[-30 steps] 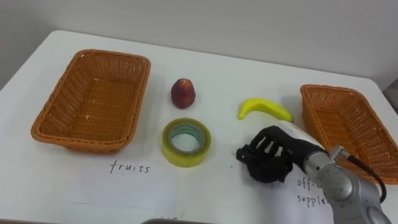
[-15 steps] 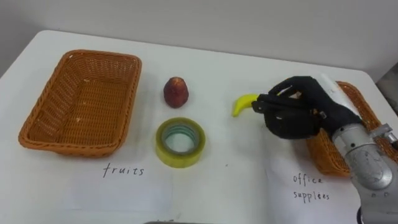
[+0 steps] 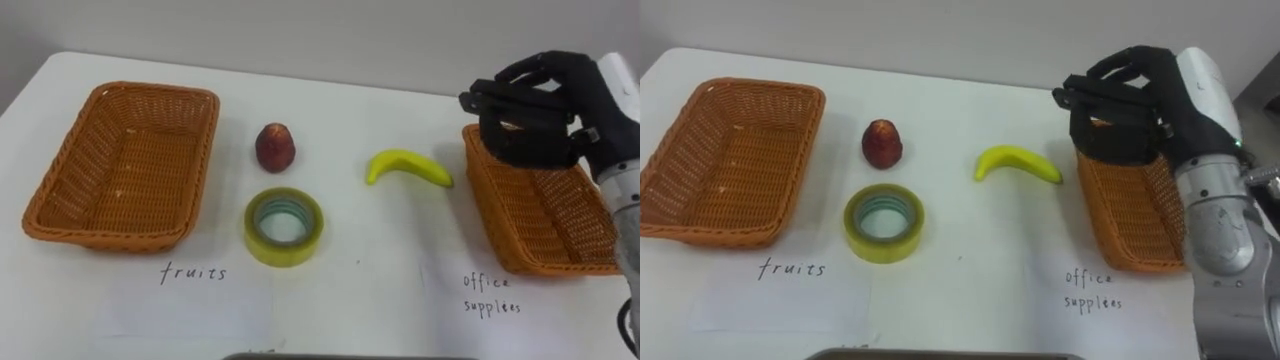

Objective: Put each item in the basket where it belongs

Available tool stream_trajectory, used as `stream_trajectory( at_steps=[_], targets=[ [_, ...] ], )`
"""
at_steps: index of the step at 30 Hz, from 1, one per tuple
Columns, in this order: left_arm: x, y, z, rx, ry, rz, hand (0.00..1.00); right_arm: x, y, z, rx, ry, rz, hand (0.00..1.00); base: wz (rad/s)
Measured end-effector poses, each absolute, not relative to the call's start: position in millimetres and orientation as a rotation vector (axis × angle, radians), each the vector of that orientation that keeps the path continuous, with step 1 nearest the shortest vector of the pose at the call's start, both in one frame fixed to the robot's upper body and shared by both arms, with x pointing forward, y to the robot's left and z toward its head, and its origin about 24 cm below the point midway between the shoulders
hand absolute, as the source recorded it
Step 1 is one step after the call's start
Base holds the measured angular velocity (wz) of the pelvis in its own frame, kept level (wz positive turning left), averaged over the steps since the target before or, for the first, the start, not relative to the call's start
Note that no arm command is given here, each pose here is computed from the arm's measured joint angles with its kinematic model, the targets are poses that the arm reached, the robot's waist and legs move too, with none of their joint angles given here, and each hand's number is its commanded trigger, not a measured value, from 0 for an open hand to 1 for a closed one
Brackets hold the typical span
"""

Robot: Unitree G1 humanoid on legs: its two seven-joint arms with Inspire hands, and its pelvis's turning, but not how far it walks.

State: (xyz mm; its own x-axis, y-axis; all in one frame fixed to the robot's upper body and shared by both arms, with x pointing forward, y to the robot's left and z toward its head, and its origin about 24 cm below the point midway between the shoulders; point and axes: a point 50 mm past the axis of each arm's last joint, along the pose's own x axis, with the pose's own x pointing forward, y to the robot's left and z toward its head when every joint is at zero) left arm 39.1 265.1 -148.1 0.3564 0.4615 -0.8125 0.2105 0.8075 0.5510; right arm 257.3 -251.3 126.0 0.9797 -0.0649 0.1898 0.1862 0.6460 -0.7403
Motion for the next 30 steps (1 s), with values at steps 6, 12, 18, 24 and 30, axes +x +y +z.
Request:
stream_trajectory(
  at_steps=[6, 12, 18, 24, 30],
  targets=[
    [38, 266, -148, 0.643, 1.228, 0.182, 0.0, 257, -252, 125, -0.793, -0.16, -0.154, 1.0, 0.0],
    [34, 267, -149, 0.636, 1.247, 0.186, 0.0, 258, -259, 117, -0.773, -0.121, -0.171, 1.0, -0.03],
    [33, 269, -148, 0.625, 1.253, 0.202, 0.0, 257, -273, 112, -0.766, -0.087, -0.242, 1.0, -0.03],
    [30, 269, -149, 0.612, 1.268, 0.192, 0.0, 256, -283, 111, -0.784, -0.068, -0.267, 1.0, 0.0],
    [29, 269, -149, 0.612, 1.27, 0.192, 0.0, 255, -296, 102, -0.779, -0.022, -0.302, 1.0, 0.0]
  ],
)
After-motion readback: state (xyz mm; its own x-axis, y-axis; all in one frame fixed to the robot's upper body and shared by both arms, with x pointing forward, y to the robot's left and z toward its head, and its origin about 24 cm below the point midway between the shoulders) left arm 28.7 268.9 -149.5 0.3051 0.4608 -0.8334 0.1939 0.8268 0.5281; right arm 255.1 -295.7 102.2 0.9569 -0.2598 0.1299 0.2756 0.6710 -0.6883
